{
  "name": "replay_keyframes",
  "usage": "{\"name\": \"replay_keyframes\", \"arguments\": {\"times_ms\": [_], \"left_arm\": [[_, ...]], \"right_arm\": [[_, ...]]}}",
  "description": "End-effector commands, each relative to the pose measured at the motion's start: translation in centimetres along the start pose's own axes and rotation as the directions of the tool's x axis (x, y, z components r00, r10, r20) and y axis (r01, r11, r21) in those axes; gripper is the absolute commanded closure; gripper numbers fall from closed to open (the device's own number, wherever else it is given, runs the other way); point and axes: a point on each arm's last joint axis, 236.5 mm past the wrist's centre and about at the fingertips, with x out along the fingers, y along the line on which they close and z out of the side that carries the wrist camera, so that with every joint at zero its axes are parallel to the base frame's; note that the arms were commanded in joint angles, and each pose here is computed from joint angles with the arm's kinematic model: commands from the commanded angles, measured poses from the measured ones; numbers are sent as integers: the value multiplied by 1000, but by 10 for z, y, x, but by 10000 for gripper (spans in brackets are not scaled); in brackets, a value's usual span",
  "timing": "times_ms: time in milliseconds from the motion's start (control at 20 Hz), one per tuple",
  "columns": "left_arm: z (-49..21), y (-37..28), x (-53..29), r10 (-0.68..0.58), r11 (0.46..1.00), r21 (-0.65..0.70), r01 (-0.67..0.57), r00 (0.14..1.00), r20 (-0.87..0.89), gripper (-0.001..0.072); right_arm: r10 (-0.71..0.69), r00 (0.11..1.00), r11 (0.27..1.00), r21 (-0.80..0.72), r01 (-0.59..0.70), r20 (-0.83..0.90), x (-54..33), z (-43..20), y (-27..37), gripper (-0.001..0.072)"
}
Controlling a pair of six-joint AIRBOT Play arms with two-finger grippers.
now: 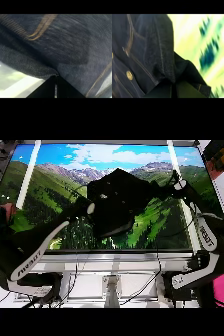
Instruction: Fold the clothes and pants, and hang the long-sleeved shirts on hangers.
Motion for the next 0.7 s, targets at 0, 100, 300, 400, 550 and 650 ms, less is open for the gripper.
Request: {"name": "replay_keyframes", "arguments": {"times_ms": [0,100,300,400,550,650], "left_arm": [[-5,-74,-2,-121,991,65,121,993,-14,695],[-9,-98,-3,-144,984,103,145,989,-22,548],[-14,-115,-16,-155,977,142,157,988,-21,165],[-14,-110,-38,-142,978,158,139,990,9,165],[5,-63,-78,26,973,224,-59,989,149,511],[27,-21,-100,134,960,204,-191,956,261,694]], "right_arm": [[34,994,999,-44,-30,102,6,47,20,661],[48,983,996,-89,-33,178,-5,73,32,433],[41,977,982,-188,-2,207,-28,94,49,280],[35,983,977,-214,4,178,-41,96,56,285],[12,998,958,-286,6,60,-54,75,62,694],[-20,998,947,-321,0,-56,-54,46,58,699]]}}
